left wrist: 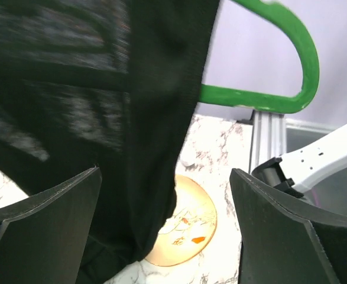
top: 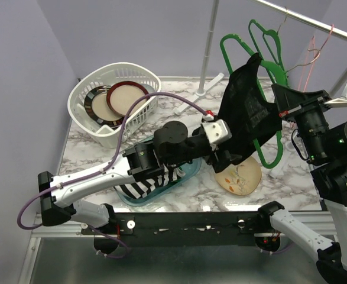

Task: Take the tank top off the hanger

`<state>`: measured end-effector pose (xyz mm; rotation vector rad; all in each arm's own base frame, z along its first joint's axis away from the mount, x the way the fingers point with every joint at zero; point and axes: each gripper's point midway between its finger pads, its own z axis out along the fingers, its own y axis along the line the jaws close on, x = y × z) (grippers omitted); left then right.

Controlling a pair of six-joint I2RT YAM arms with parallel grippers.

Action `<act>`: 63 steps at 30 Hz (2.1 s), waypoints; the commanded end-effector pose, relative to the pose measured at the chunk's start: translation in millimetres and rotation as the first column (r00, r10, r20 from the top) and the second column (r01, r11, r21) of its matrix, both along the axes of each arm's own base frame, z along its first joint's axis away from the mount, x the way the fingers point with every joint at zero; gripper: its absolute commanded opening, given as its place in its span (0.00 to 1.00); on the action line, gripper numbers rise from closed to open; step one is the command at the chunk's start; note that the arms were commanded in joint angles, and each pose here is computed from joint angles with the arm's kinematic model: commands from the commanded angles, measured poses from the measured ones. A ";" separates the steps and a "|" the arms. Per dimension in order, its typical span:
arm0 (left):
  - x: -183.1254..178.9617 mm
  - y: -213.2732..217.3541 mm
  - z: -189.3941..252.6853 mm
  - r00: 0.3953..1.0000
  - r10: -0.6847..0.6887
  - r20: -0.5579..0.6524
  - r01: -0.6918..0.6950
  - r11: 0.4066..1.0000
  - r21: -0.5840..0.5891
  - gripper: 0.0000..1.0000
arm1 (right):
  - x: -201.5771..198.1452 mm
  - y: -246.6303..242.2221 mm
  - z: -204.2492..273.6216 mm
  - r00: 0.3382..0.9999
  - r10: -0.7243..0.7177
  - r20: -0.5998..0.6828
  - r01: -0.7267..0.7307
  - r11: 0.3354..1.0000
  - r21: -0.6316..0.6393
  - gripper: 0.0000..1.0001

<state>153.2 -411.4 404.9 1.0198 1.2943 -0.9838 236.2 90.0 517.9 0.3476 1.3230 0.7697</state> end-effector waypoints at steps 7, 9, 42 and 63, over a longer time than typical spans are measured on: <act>23.4 -25.9 1.3 0.943 0.276 0.185 -0.289 0.956 0.045 0.99 | -10.7 -11.1 23.5 0.998 -0.025 0.064 0.015 0.988 0.157 0.01; 27.2 -27.9 6.4 0.930 0.313 0.195 -0.322 0.947 0.018 0.99 | -10.1 -10.4 22.4 0.998 -0.023 0.061 0.013 0.987 0.159 0.01; -50.7 22.4 -24.8 0.986 0.066 0.155 -0.075 0.995 0.058 0.00 | 23.9 -38.1 -7.7 0.971 -0.240 0.018 0.235 0.961 0.145 0.01; -93.3 2.0 -25.6 0.985 -0.167 0.047 0.164 0.984 0.066 0.00 | 64.3 -22.6 -18.9 0.968 -0.247 0.035 0.237 0.955 0.178 0.01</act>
